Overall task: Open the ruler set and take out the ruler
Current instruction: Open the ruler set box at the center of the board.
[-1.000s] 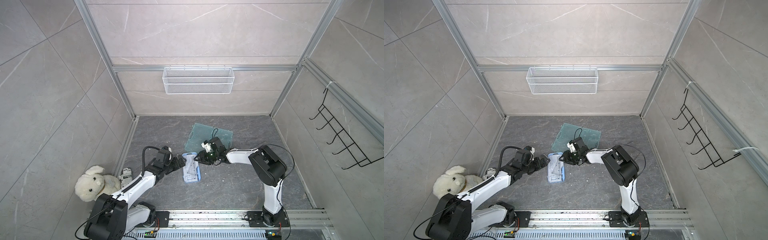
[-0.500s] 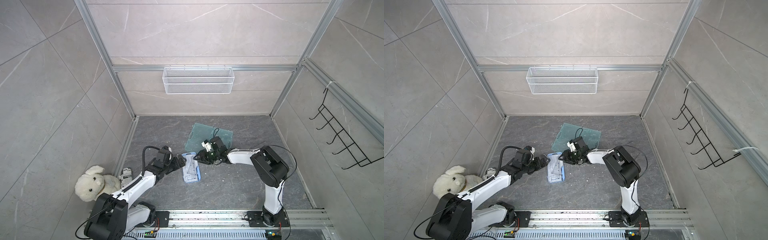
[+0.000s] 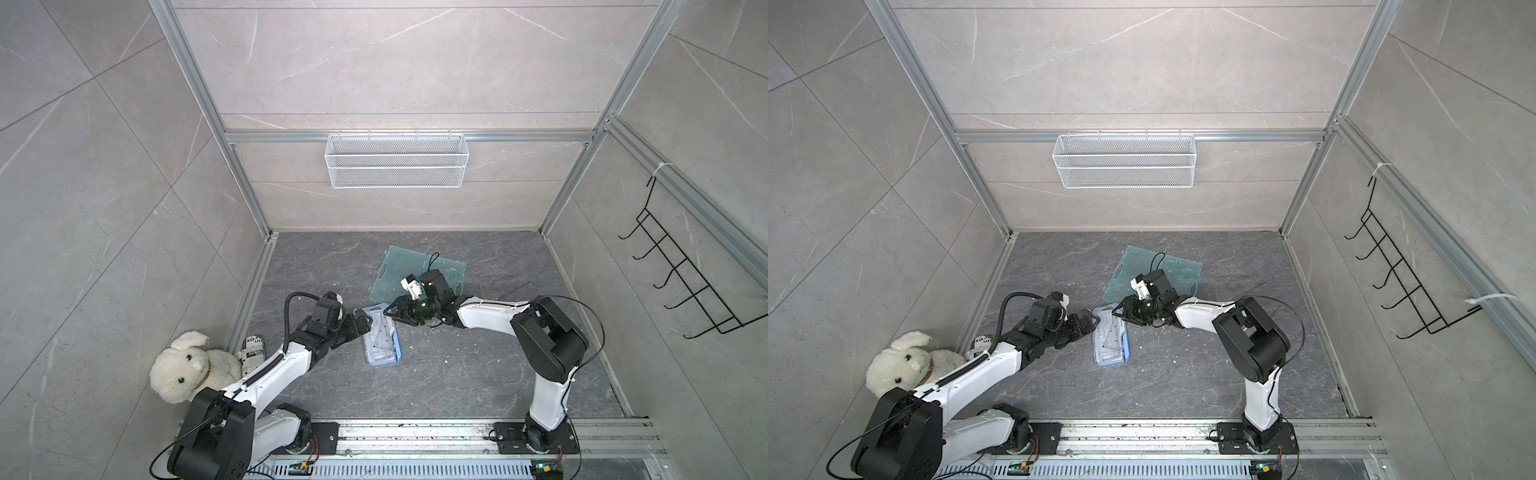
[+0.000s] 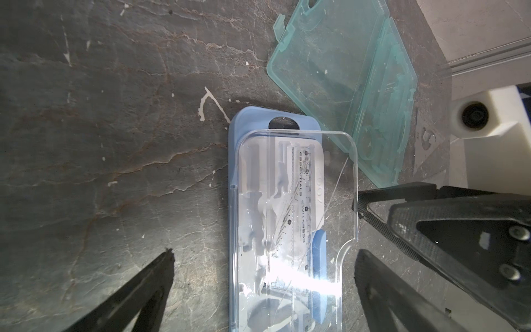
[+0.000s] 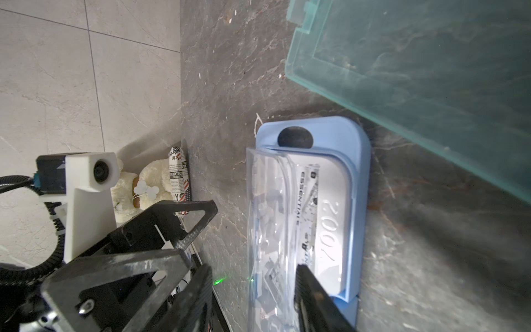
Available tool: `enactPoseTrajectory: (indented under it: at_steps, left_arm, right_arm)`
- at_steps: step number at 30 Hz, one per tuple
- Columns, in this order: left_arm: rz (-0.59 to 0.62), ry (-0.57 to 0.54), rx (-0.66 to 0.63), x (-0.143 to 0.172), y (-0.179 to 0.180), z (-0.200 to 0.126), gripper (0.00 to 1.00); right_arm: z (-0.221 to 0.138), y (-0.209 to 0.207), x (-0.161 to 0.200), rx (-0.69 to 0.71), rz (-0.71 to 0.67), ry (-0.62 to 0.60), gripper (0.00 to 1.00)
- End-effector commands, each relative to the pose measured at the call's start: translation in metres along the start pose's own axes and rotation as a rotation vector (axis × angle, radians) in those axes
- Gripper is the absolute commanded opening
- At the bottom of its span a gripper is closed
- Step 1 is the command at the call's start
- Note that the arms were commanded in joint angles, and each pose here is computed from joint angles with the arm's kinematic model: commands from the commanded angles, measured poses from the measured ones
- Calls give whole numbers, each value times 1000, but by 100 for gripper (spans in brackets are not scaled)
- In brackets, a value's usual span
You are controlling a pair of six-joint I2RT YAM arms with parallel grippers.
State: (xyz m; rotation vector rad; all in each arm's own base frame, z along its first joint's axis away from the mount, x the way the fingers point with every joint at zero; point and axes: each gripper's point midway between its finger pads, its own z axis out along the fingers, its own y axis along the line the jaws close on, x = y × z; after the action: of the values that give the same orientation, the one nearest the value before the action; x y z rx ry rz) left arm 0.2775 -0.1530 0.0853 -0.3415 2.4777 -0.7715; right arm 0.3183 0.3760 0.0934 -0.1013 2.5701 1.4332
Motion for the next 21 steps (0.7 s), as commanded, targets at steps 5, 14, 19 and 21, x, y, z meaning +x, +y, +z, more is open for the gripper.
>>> enactPoseTrajectory:
  at_steps: [5,14,19,21]
  left_arm:
    - [28,-65,22,-16,-12,-14,100]
    - [-23,-255,-85,-32,9,-62,99]
    - [-122,-486,-254,-43,46,-133,99]
    - [-141,-567,-295,-43,57,-159,99]
  right_arm:
    - [-5,40,5,-61,-53,6,49]
    - [5,66,19,-59,-116,37,50]
    - [12,89,33,-48,-191,64,50]
    - [18,100,41,-38,-238,87,50]
